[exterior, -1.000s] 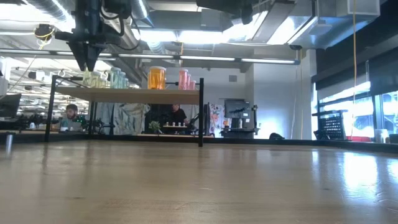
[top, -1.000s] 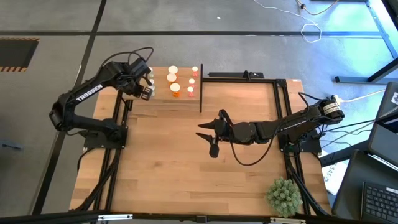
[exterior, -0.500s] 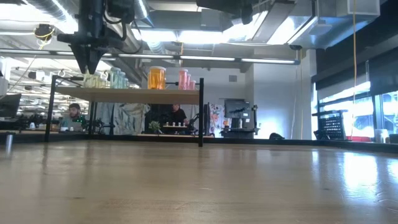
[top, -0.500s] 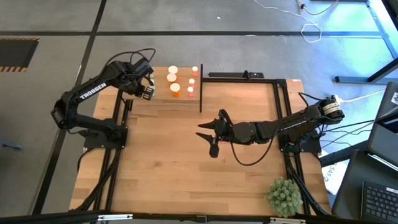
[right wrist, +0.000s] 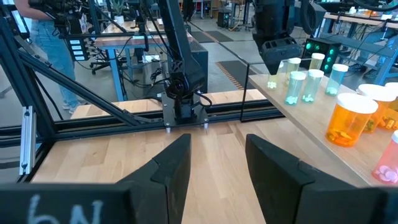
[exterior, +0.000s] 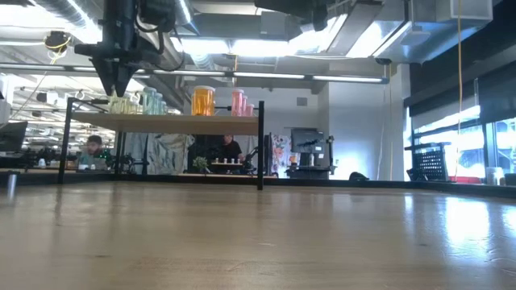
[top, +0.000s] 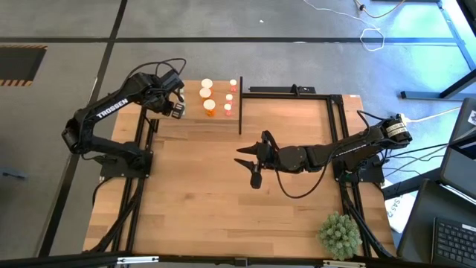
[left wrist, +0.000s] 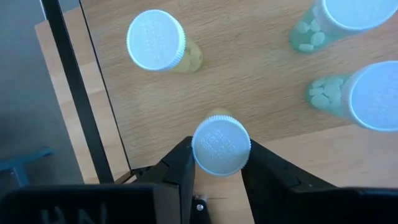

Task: Pick and place medicine bottles onto shelf by color
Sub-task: Put the yellow pill on the shelf aligned with the yellow pill on the shelf

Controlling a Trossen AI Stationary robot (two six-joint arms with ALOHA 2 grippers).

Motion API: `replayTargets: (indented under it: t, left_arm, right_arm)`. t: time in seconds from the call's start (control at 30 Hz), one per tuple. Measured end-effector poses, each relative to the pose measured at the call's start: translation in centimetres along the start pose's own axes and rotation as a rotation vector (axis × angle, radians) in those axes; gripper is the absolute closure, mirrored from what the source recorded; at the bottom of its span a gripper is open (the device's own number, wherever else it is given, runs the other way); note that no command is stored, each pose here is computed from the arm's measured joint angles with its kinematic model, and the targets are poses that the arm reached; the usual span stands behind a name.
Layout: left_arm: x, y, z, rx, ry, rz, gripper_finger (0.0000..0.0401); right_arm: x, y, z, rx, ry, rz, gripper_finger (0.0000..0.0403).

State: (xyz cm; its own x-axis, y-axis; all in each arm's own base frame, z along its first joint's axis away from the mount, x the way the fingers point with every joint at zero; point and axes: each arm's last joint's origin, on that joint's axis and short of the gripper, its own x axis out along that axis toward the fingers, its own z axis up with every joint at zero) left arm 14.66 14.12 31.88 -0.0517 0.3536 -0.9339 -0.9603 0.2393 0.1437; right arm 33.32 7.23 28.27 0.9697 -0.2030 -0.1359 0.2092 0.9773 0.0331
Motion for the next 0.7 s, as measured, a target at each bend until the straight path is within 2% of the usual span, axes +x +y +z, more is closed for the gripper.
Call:
replayTargets:
  t: [0.27,0.7]
  left_arm:
    - [0.16,-0.02,-0.11,0.008,0.019,0.000,0.0272]
    - [0.13,-0.05,0.06,0.006,-0.006,0.005,0.0272]
  right_arm:
    - [0.00,0.00,0.00,-0.001,0.000,0.000,0.0247]
    - [0.00,0.00,0.00,0.000,0.000,0.000,0.0247]
